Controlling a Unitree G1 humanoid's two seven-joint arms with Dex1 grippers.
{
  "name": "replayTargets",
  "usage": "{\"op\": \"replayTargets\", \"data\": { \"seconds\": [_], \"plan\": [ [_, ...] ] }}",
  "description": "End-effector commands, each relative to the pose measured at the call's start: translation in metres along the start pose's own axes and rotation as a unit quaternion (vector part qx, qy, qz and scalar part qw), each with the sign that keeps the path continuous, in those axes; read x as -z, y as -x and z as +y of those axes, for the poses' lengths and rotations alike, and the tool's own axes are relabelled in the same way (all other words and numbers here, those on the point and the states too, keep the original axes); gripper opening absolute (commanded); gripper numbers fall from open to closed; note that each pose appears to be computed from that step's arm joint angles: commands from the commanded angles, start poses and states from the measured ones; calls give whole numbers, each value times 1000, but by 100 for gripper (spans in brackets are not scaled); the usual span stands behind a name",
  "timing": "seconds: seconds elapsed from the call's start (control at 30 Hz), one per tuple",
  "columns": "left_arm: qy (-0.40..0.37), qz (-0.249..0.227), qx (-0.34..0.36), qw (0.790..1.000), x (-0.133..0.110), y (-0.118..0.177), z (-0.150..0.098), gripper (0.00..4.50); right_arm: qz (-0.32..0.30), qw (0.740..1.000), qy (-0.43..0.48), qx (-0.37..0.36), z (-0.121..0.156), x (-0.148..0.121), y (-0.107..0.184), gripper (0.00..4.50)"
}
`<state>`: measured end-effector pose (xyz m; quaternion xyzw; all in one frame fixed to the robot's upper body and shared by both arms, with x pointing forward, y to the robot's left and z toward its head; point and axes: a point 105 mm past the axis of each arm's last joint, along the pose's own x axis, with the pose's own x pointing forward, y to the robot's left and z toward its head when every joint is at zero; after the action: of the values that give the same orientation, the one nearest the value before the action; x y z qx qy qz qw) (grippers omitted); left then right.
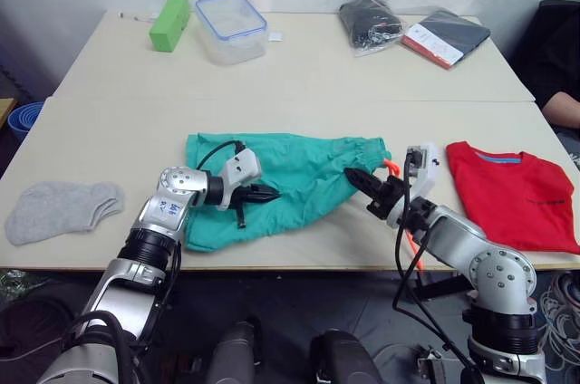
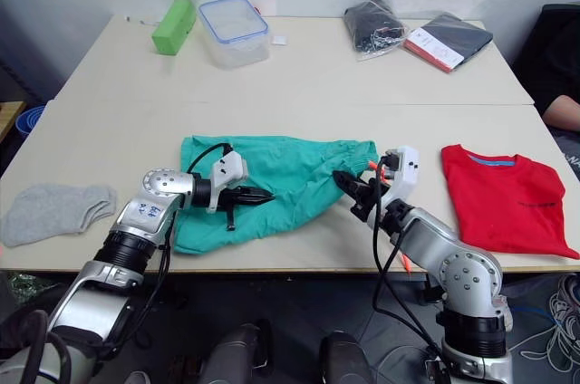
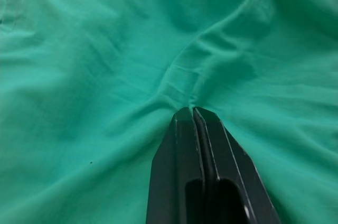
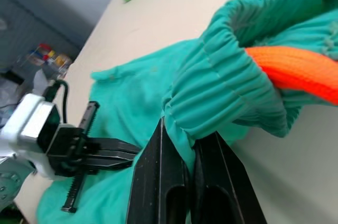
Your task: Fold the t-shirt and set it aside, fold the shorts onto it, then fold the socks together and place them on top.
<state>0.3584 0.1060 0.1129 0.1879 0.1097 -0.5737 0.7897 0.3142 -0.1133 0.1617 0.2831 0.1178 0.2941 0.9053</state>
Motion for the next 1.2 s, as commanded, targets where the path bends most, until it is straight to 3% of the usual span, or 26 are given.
{"op": "replayTargets", "data": {
  "seconds": [0.03, 0.23, 0.3, 0.43, 0.63, 0.77, 0.9, 1.03, 1.13, 1.2],
  "plan": [
    [-1, -30, 2, 1000, -15, 8, -3, 93, 7, 1000, 12, -1, -1, 0, 0, 0],
    [44, -82, -21, 995, -37, 24, 9, 281, 3, 1000, 13, 20, -10, 1, 0, 0],
    [45, -76, -41, 995, -36, 27, 16, 281, 0, 1000, 13, 21, -11, 0, 1, 0],
    [1, 0, -38, 999, -8, 20, 13, 185, -1, 1000, 26, 10, -6, -3, 3, 0],
    [-37, 26, -18, 999, 3, 5, 7, 4, 10, 997, 60, -38, 13, -6, 1, 0],
    [-46, 40, -19, 998, 8, 0, 8, 4, 82, 970, 179, -140, 49, 13, -6, 0],
    [-43, 45, -20, 998, 14, 0, 6, 4, 94, 941, 200, -256, 88, 14, -19, 0],
    [-3, 29, -88, 996, 11, 13, 22, 4, 124, 902, 230, -345, 122, 25, -40, 0],
    [60, -36, -145, 987, -11, 49, 33, 4, 144, 883, 248, -371, 134, 38, -59, 0],
    [66, -47, -182, 980, -17, 82, 29, 4, 156, 870, 257, -390, 142, 46, -69, 0]
  ]
}}
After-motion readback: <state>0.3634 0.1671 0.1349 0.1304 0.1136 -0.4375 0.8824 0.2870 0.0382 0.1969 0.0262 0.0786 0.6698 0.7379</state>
